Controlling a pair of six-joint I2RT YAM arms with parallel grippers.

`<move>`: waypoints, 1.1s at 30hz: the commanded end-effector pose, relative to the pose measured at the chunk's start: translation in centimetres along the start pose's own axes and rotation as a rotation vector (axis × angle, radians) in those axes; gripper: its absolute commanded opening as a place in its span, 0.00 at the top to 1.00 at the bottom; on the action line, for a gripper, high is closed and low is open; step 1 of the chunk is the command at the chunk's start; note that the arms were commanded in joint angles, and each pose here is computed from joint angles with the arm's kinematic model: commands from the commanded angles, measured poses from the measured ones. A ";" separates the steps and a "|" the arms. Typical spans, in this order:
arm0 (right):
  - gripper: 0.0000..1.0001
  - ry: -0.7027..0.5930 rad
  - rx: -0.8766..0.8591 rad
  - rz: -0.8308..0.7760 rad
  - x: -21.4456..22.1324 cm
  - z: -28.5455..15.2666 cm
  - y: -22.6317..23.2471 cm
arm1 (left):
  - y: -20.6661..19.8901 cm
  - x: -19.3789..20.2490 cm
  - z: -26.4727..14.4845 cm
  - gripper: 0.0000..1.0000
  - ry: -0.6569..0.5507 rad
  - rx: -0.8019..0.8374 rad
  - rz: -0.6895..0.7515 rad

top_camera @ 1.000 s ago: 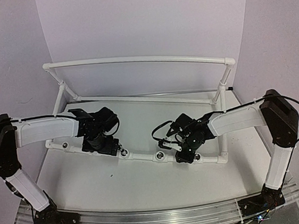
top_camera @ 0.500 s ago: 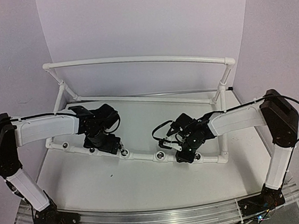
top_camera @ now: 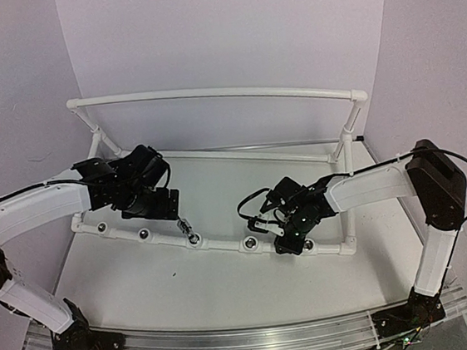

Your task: Install the water faucets

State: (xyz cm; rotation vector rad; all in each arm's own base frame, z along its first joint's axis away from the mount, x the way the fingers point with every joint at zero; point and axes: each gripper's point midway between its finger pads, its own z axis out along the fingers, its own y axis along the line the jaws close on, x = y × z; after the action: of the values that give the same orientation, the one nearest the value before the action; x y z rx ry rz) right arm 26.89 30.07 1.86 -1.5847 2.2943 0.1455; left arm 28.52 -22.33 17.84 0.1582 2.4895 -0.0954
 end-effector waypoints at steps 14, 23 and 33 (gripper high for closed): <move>0.90 0.109 -0.037 0.081 2.8 1.1 1.1 | -0.5 3.3 5.2 0.13 0.095 0.020 -0.366; 0.90 0.108 -0.037 0.081 2.9 1.0 1.2 | -0.1 3.2 7.3 0.16 0.102 0.004 -0.395; 0.90 0.112 -0.040 0.081 2.9 1.2 1.2 | -1.3 1.7 8.3 0.34 0.054 0.048 -0.311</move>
State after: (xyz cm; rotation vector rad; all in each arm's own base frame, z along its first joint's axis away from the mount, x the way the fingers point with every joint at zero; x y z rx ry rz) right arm 26.90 30.06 1.86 -1.5844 2.2946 0.1455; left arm 30.52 -23.12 9.26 -0.2769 2.6005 -0.2410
